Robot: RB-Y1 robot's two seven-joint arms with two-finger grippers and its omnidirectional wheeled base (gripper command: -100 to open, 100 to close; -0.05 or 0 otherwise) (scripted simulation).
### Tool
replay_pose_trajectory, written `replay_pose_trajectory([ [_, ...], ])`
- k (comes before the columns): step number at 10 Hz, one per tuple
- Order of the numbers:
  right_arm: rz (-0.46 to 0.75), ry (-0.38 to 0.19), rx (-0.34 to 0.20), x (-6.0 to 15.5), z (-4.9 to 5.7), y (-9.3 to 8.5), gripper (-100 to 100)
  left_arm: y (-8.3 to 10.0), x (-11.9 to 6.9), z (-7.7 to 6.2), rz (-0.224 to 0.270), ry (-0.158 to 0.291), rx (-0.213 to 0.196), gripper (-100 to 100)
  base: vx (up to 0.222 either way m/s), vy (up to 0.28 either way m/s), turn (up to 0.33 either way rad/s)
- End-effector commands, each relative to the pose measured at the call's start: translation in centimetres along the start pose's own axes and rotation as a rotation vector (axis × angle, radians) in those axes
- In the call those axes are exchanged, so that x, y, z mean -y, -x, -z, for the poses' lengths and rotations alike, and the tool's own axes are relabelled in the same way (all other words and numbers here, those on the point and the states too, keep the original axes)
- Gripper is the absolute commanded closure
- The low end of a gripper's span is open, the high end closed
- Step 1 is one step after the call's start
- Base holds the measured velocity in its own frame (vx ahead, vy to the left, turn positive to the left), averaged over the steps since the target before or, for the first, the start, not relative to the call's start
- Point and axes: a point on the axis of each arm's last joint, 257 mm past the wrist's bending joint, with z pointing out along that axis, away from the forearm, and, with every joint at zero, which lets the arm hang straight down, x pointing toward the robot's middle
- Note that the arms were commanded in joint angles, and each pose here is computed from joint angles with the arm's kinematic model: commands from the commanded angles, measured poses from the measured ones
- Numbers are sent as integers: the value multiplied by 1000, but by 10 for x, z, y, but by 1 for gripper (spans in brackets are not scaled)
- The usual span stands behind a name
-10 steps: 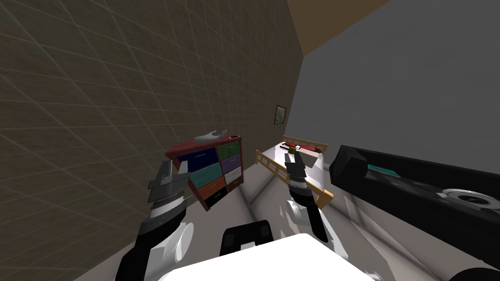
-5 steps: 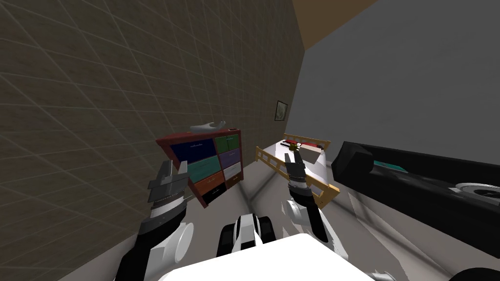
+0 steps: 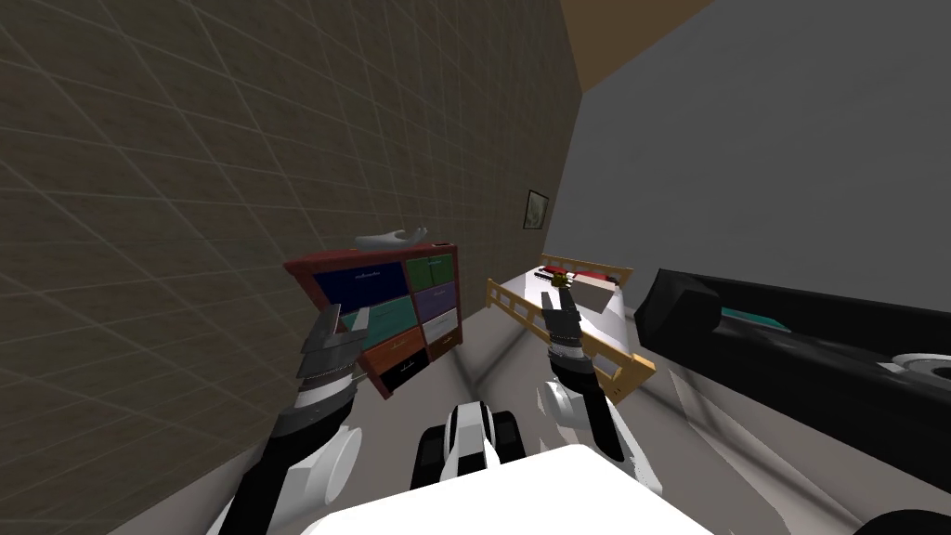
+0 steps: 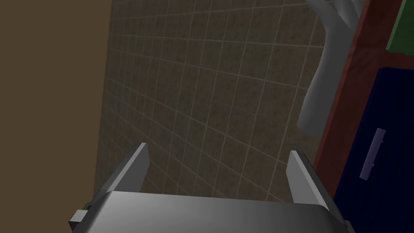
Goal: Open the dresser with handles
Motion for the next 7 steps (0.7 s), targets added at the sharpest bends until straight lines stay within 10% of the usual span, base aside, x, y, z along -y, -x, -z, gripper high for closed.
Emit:
replay_pose_trajectory([
  [1,0,0,0,0,0,0,0,0,-22,5,-23,39,-35,-100,94,-53,17],
  [7,0,0,0,0,0,0,0,7,-79,21,-60,148,-55,-100,109,-50,20],
])
